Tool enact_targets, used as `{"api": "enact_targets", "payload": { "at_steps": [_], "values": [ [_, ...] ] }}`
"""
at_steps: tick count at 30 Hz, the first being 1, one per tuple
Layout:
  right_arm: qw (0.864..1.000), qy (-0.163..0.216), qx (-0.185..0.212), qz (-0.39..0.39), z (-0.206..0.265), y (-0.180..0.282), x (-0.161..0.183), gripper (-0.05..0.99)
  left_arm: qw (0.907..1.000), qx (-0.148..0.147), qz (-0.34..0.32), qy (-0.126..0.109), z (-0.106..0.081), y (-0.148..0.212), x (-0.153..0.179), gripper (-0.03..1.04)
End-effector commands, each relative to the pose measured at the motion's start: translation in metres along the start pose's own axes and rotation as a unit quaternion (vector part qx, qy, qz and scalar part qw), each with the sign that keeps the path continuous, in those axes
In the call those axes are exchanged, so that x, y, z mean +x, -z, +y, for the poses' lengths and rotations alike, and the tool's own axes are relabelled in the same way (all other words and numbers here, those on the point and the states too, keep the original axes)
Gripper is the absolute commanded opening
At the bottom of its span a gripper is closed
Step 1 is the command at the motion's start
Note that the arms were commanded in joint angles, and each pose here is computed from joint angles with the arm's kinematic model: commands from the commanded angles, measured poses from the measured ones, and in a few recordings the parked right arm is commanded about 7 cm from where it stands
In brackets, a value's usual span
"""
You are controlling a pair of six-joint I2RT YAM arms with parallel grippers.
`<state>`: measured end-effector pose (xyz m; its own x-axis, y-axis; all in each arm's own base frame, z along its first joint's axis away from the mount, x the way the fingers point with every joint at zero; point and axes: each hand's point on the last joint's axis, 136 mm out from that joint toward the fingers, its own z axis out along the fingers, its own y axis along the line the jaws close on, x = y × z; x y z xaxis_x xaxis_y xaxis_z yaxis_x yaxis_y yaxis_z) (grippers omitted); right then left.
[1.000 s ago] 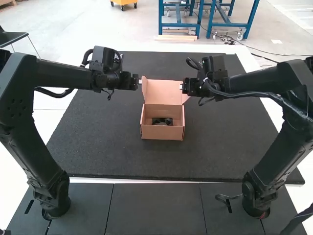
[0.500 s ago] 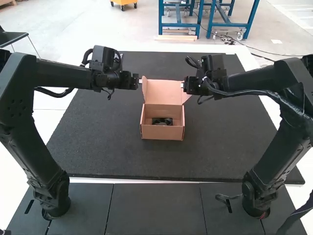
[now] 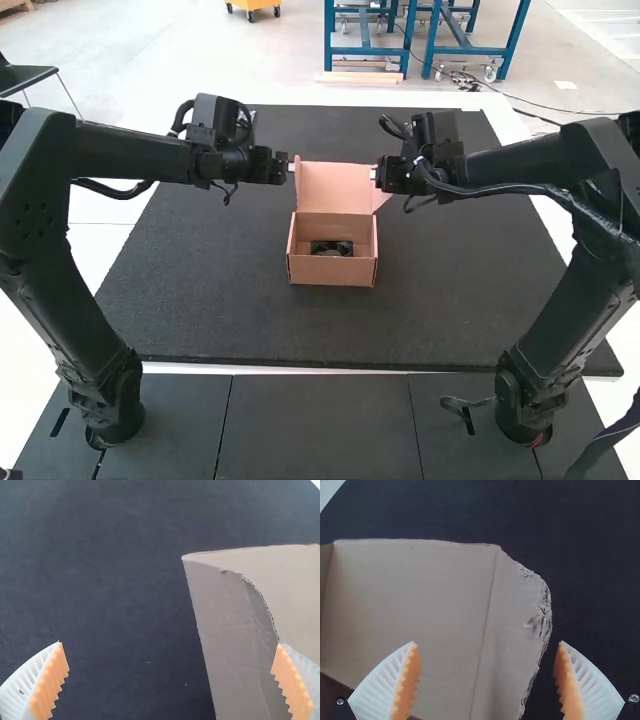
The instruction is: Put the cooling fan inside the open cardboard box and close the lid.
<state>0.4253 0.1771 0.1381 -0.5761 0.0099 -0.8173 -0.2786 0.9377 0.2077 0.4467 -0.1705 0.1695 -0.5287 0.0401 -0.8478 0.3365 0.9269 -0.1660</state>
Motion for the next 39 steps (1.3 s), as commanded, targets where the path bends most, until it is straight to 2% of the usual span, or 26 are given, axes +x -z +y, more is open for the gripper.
{"api": "enact_targets", "payload": {
  "at_steps": [1,4,6,9,17,23,31,39],
  "values": [
    [1.0,-0.007,0.0,-0.026,-0.0032,0.0043,-0.0215,0.55,0.9999,0.011,-0.006,0.0,-0.0087,-0.0009,-0.0068,0.96],
    [1.0,-0.006,-0.001,-0.026,-0.0024,0.0043,-0.0217,0.52,0.9999,0.014,-0.005,-0.001,-0.0115,-0.0014,-0.0062,0.96],
    [1.0,-0.006,-0.001,-0.026,-0.0025,0.0042,-0.0214,0.45,0.9999,0.014,-0.005,-0.001,-0.0116,-0.0014,-0.0066,0.96],
    [1.0,-0.005,-0.001,-0.028,-0.0029,0.0043,-0.0226,0.43,0.9999,0.014,-0.005,-0.001,-0.0116,-0.0011,-0.0064,0.96],
    [0.999,0.0,-0.002,-0.032,-0.0021,0.0056,-0.0249,0.26,0.9999,0.013,-0.005,0.0,-0.0112,-0.0015,-0.0059,0.96],
    [0.999,0.001,-0.003,-0.032,-0.0019,0.0063,-0.0244,0.22,0.9999,0.013,-0.005,0.0,-0.0112,-0.0015,-0.0059,0.96],
    [0.999,0.005,-0.01,-0.032,0.0014,0.0079,-0.0247,0.09,0.9999,0.014,-0.006,-0.001,-0.0131,-0.004,-0.0063,0.96],
    [0.999,0.018,-0.014,-0.03,0.0031,0.0099,-0.0222,0.07,0.9998,0.018,-0.009,-0.002,-0.0159,-0.0039,-0.0085,0.96]
  ]
}}
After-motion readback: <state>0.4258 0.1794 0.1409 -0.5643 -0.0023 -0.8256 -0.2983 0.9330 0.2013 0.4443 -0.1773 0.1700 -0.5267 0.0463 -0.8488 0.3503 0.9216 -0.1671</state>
